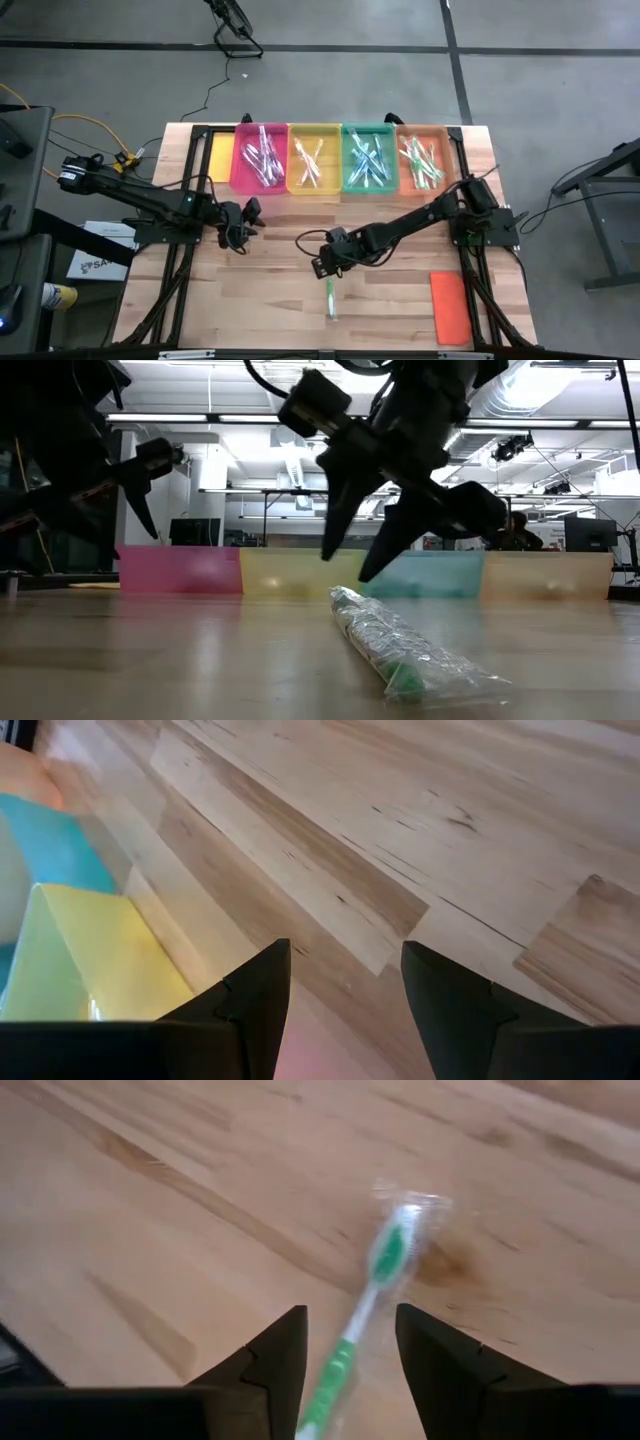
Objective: Pick & Place Toothbrushes
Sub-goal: Put the green toothbrush into the orange bin
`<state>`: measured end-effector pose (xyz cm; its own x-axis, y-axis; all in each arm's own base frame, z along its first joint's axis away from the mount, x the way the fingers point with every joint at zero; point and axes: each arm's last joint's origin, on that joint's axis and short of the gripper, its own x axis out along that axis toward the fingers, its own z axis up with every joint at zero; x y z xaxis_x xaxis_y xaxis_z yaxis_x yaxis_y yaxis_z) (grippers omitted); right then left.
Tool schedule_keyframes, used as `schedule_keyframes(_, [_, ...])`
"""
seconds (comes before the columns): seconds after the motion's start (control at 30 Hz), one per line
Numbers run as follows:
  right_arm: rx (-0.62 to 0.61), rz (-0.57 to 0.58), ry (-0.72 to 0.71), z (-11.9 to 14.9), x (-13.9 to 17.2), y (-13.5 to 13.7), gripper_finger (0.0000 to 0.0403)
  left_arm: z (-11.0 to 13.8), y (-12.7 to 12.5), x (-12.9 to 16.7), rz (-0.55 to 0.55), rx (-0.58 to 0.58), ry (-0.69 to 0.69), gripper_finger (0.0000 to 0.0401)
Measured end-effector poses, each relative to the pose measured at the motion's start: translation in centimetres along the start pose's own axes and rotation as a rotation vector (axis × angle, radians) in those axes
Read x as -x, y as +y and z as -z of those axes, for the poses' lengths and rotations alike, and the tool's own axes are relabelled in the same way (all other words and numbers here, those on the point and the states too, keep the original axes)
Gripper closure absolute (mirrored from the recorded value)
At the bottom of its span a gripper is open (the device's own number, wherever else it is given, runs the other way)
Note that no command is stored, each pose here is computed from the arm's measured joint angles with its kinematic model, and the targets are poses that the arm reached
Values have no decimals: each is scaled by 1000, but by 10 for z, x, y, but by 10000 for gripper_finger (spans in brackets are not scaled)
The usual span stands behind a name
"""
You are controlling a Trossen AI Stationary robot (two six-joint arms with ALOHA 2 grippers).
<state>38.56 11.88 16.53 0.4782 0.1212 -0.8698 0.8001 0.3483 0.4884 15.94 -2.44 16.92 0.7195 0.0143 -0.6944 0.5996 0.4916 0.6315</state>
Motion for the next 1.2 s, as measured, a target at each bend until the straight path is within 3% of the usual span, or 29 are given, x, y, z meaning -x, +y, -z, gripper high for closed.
schedule_keyframes(0.4, [7, 77, 4, 1, -5, -8, 270, 4, -7, -5, -20, -2, -15, 215])
schedule_keyframes(1.03, [9, 63, -22, 2, -27, -9, 272, 4, -6, -5, -21, -1, -17, 215])
schedule_keyframes(1.2, [7, 76, -41, 1, -27, -11, 327, 4, -6, -5, -21, -1, -17, 215])
